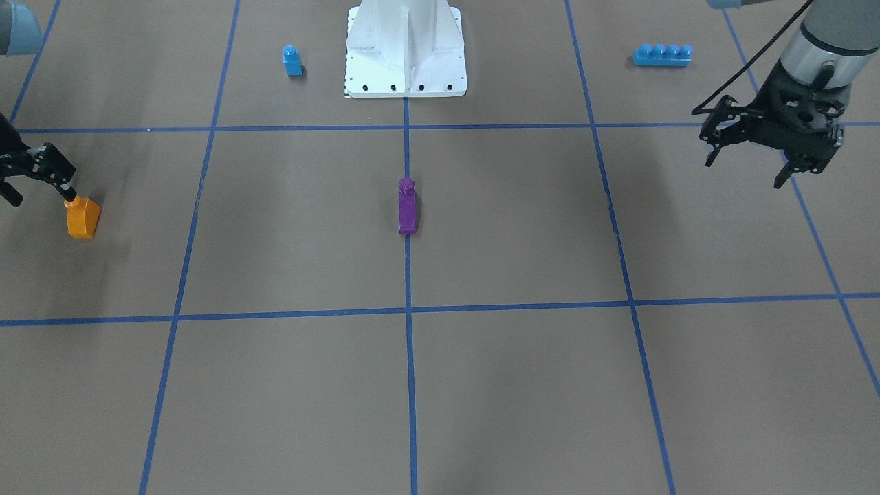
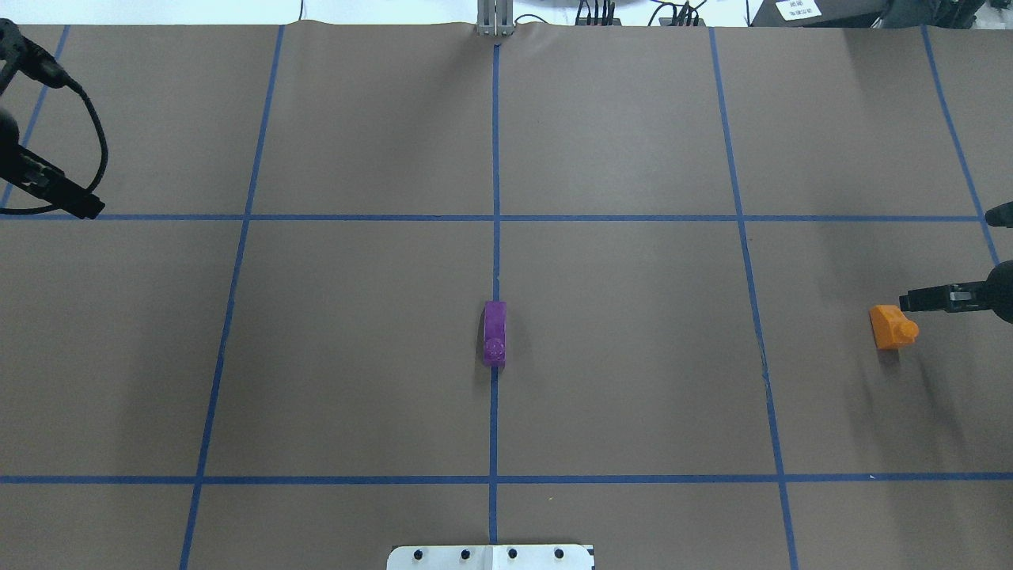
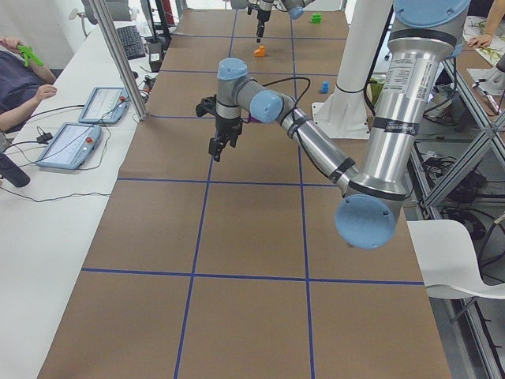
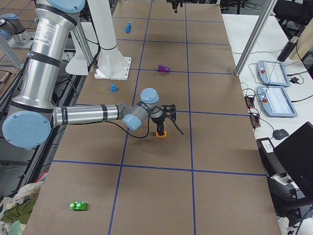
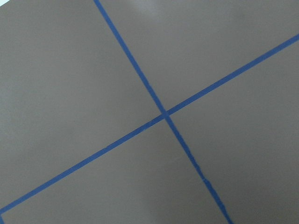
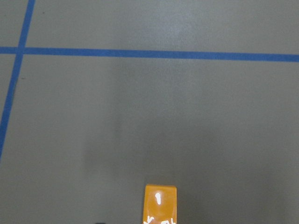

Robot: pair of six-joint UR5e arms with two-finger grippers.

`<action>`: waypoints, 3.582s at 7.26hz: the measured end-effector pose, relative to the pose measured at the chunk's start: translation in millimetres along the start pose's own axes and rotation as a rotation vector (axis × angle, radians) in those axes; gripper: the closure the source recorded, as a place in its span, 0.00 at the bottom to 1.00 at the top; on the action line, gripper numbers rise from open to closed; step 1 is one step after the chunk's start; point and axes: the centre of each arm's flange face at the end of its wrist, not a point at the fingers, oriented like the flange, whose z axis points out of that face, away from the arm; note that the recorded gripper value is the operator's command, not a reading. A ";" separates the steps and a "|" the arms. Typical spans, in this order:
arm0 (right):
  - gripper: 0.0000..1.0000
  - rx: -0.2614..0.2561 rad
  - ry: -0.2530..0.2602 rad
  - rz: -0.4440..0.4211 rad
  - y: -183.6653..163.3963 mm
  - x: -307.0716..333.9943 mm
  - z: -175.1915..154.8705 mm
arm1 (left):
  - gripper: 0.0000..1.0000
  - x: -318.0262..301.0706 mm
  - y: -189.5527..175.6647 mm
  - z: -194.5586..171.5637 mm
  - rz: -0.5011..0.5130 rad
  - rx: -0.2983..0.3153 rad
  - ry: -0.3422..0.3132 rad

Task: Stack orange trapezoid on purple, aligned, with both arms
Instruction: 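Grasp the orange trapezoid block with the right gripper, then carry the orange block with the right gripper over the purple block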

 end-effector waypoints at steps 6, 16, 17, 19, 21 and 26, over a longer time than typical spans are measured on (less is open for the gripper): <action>0.55 0.026 0.028 -0.030 26.8 8.7 47.0 | 0.00 -22.8 30.5 18.4 -0.017 0.031 0.001; 1.00 0.014 -0.084 -0.057 -46.3 -107.6 8.6 | 0.00 -84.2 62.6 24.6 -0.113 -0.006 -0.048; 1.00 0.009 -0.085 -0.055 -71.7 -151.1 -2.8 | 0.00 -112.2 70.4 18.9 -0.108 -0.007 -0.052; 1.00 -0.028 -0.072 -0.058 -111.4 -249.6 -21.4 | 0.00 -186.4 98.4 13.2 -0.085 -0.014 -0.020; 1.00 -0.056 -0.083 -0.065 -119.8 -331.3 -38.1 | 0.00 -263.2 139.2 9.0 -0.077 -0.019 -0.027; 1.00 -0.082 -0.076 0.087 -58.2 -529.4 -39.0 | 0.00 -301.7 181.5 17.0 -0.086 -0.001 0.059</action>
